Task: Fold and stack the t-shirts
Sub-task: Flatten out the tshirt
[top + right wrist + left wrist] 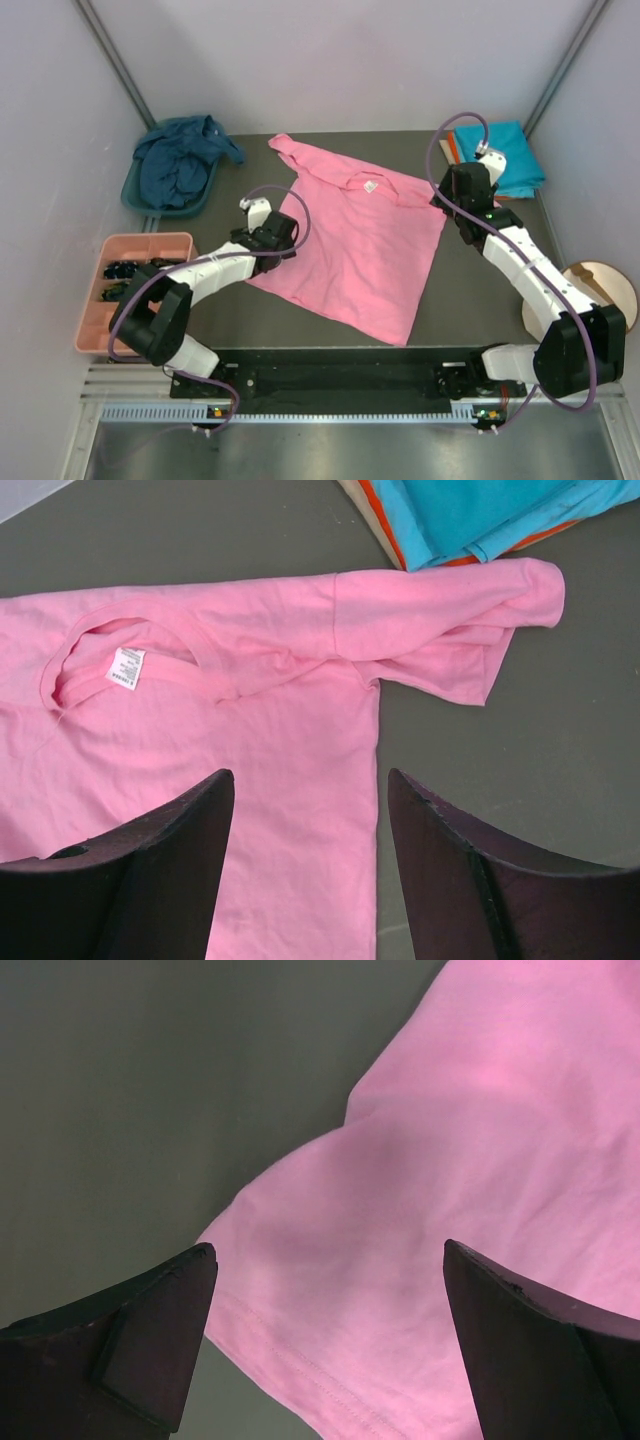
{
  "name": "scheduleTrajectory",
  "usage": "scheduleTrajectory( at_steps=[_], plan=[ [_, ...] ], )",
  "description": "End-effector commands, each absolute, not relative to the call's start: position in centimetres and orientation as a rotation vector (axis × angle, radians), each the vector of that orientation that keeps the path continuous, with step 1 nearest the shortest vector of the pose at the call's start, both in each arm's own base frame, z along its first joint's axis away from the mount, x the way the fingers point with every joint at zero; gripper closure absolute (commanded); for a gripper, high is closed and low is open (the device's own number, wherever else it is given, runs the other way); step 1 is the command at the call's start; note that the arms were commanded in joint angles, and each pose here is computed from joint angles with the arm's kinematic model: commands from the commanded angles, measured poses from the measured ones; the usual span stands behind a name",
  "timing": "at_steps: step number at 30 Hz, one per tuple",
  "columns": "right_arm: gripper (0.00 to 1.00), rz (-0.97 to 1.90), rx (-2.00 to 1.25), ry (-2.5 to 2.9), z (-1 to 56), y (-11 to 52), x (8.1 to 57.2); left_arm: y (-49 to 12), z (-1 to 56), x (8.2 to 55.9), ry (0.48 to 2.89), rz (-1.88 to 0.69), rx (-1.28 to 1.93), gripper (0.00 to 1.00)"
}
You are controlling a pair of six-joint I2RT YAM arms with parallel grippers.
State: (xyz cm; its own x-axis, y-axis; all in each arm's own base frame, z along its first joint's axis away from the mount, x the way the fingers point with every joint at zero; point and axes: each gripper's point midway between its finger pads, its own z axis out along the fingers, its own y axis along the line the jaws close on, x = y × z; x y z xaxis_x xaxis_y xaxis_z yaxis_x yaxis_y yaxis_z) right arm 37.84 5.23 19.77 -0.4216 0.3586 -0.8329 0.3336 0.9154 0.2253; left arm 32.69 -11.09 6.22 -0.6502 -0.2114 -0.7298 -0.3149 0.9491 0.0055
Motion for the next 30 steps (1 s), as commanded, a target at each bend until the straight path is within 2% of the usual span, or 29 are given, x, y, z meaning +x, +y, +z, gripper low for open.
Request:
scheduleTrajectory(
  at_steps=[1, 14, 16, 20, 21, 22, 23, 27, 30],
  plan=[
    [0.37, 0.073, 0.484, 2.007, 21.0, 5.8, 38.2, -10.9, 5.0, 31.3, 2.319, 0.143, -0.43, 0.01],
    [0.36, 0.089, 0.478, 2.02, 20.8, 6.1, 38.3, -11.9, -1.6, 29.0, 2.473, 0.1, -0.493, 0.03],
    [0.36, 0.093, 0.479, 2.017, 21.0, 6.2, 38.3, -12.2, -2.1, 28.9, 2.481, 0.08, -0.502, 0.12],
    [0.36, 0.092, 0.481, 2.018, 21.0, 6.1, 38.3, -12.6, -2.4, 29.0, 2.493, 0.062, -0.506, 0.43],
    [0.36, 0.092, 0.483, 2.017, 21.1, 6.1, 38.3, -12.6, -2.5, 28.9, 2.5, 0.064, -0.496, 0.64],
    [0.36, 0.092, 0.481, 2.018, 21.0, 6.1, 38.3, -12.8, -2.3, 29.2, 2.497, 0.058, -0.491, 0.91],
    [0.36, 0.092, 0.484, 2.015, 21.1, 6.1, 38.3, -12.7, -2.2, 29.2, 2.496, 0.066, -0.495, 1.0],
    [0.36, 0.094, 0.485, 2.02, 21.0, 6.1, 38.2, -12.1, -0.6, 30.7, 2.453, 0.122, -0.457, 1.0],
    [0.36, 0.102, 0.486, 2.018, 21.0, 6.2, 38.2, -10.7, 1.8, 33.7, 2.375, 0.184, -0.454, 1.0]
  ],
)
